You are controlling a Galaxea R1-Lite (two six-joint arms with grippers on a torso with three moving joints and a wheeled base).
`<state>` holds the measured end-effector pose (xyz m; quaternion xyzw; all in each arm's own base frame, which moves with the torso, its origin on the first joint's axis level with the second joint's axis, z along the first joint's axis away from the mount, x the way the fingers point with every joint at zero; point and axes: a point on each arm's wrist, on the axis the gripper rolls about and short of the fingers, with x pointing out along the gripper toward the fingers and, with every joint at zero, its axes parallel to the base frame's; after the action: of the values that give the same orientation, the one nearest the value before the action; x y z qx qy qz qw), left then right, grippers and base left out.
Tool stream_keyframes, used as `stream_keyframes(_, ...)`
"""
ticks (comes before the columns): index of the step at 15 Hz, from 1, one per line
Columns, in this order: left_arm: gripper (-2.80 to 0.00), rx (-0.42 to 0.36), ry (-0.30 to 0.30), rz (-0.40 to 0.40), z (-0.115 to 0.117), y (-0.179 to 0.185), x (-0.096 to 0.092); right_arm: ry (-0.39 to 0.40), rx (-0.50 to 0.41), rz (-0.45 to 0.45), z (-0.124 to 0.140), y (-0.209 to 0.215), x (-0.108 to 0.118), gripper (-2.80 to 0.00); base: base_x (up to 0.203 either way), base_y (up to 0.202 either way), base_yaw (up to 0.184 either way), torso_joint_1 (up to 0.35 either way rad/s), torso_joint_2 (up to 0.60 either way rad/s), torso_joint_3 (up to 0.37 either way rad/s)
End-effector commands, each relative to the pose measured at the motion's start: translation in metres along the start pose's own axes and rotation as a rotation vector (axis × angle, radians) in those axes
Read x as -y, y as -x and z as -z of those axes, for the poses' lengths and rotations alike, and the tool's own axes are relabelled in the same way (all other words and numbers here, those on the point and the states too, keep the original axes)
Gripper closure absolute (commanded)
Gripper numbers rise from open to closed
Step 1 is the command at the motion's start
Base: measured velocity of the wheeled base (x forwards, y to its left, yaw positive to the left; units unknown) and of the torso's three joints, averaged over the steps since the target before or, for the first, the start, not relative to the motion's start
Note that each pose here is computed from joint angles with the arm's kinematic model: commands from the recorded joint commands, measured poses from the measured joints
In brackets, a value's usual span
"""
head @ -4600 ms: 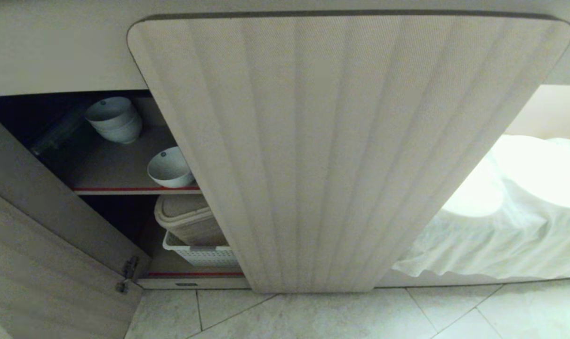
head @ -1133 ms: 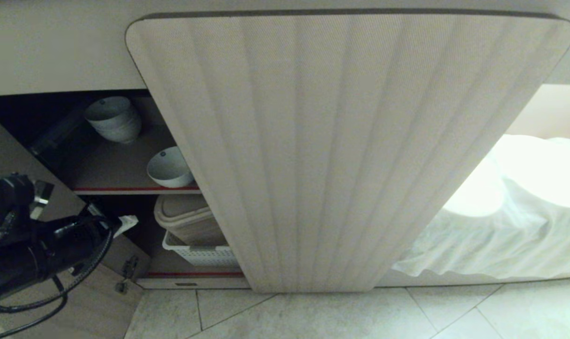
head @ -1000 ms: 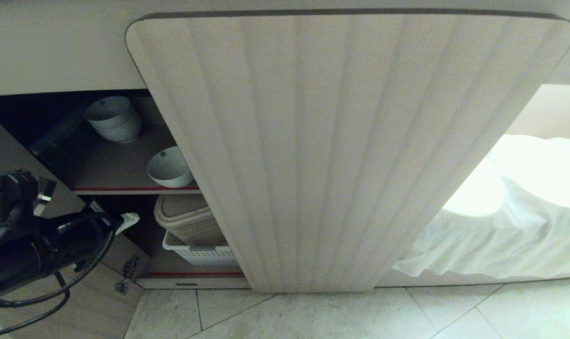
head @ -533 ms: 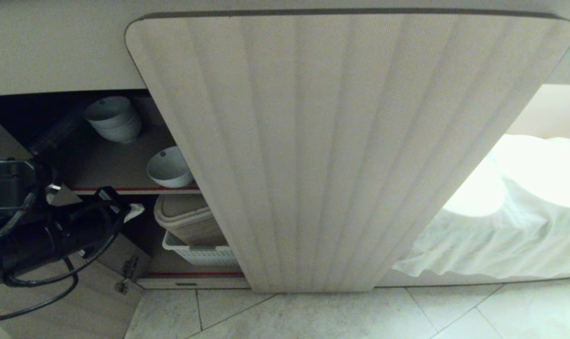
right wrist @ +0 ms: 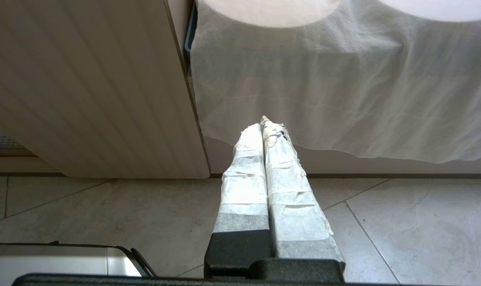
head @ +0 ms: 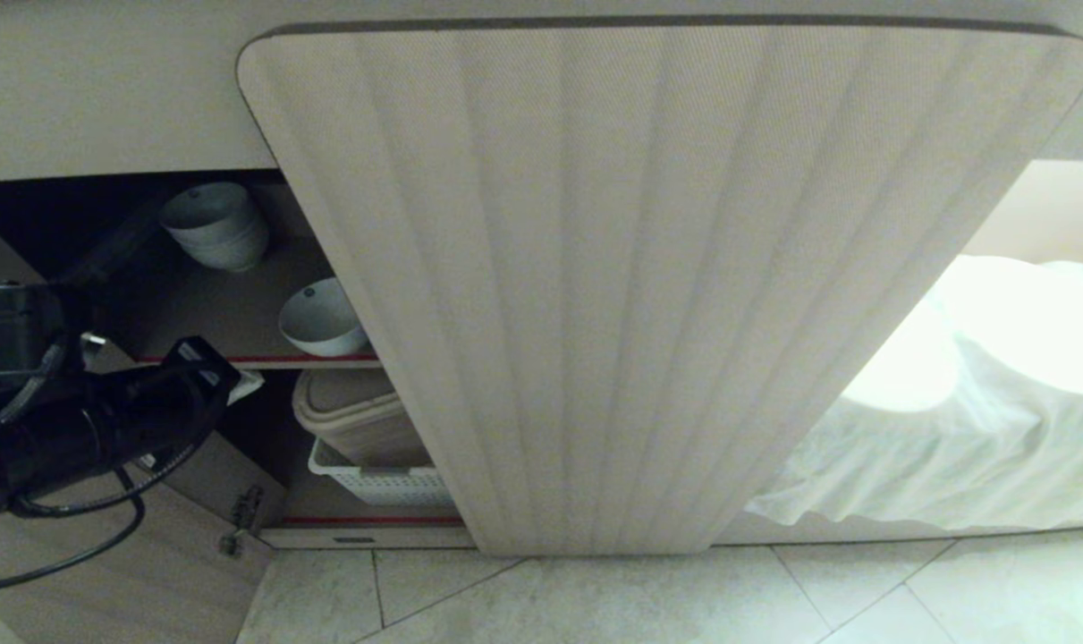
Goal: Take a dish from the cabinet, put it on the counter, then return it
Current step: Take the bowl from the cabinet
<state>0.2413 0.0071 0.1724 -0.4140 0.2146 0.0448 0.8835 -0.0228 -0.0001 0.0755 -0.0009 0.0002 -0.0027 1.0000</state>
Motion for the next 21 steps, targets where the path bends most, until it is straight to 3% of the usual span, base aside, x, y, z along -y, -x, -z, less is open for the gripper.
stream_keyframes(1, 0.00, 0.010, 0.003, 0.011, -0.0047, -0.0042, 0.0040, 0.000, 0.000, 0.000, 0.0000, 0.0000, 0.0000, 0.00, 0.000, 0.000, 0.000, 0.000, 0.00, 0.000)
stream_keyframes(12, 0.00, -0.004, -0.005, 0.026, -0.0030, -0.0034, 0.0087, 0.000, 0.000, -0.001, 0.0000, 0.0000, 0.0000, 0.00, 0.000, 0.000, 0.000, 0.000, 0.00, 0.000)
stream_keyframes(13, -2.80, -0.005, -0.005, 0.025, -0.0027, -0.0030, 0.0086, 0.000, 0.000, 0.000, 0.0000, 0.0000, 0.0000, 0.00, 0.000, 0.000, 0.000, 0.000, 0.00, 0.000)
stream_keyframes(21, -2.80, 0.003, -0.009, 0.038, -0.0035, 0.0006, 0.0103, 0.000, 0.000, 0.001, 0.0000, 0.0000, 0.0000, 0.00, 0.000, 0.000, 0.000, 0.000, 0.00, 0.000)
